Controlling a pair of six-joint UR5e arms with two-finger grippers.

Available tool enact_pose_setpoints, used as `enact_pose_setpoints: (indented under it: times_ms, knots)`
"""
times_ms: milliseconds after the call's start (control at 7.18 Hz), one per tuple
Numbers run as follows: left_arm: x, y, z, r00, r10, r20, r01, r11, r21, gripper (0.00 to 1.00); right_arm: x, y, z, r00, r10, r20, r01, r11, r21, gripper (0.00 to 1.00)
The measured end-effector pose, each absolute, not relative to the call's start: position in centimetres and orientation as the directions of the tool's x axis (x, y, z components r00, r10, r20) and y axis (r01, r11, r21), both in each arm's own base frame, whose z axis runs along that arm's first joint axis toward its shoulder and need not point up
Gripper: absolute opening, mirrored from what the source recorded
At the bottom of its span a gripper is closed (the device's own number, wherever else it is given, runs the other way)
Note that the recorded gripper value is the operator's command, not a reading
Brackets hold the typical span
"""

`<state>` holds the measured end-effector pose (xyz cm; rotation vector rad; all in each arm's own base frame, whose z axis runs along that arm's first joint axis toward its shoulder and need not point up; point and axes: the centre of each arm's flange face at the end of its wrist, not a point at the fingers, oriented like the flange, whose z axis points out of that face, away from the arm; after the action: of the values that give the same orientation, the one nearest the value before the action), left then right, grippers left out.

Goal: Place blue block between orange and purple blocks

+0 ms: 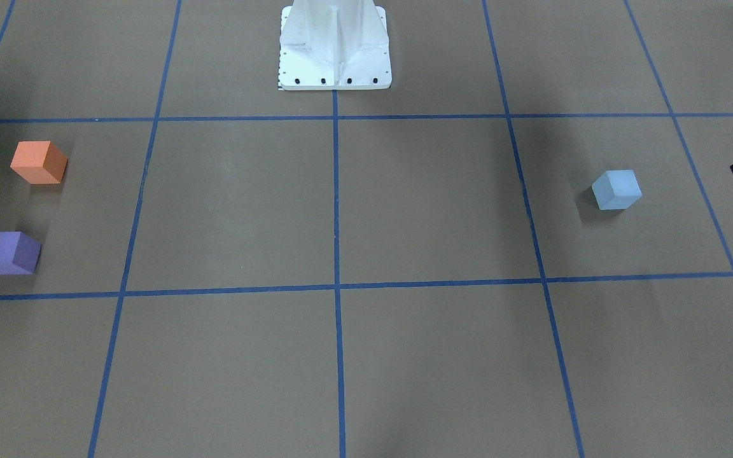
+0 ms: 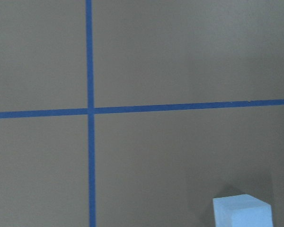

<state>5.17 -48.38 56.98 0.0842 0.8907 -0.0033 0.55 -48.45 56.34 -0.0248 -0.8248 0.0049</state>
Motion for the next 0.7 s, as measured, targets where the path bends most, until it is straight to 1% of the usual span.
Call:
enact_pose_setpoints:
  times_ms: [557, 697]
  knots:
    - [18.7, -46.5, 54.9, 0.671, -0.061, -0.739, -0.004, 0.996, -0.086, 1.00, 0.5, -48.4, 56.3, 0.678, 0.014, 0.735, 0.005, 1.000, -0.024, 1.00]
    - [20.7, -46.0, 54.8, 0.681, -0.059, -0.730, -0.014, 0.996, -0.093, 0.99, 0.5, -48.4, 56.3, 0.678, 0.014, 0.735, 0.005, 1.000, -0.024, 1.00]
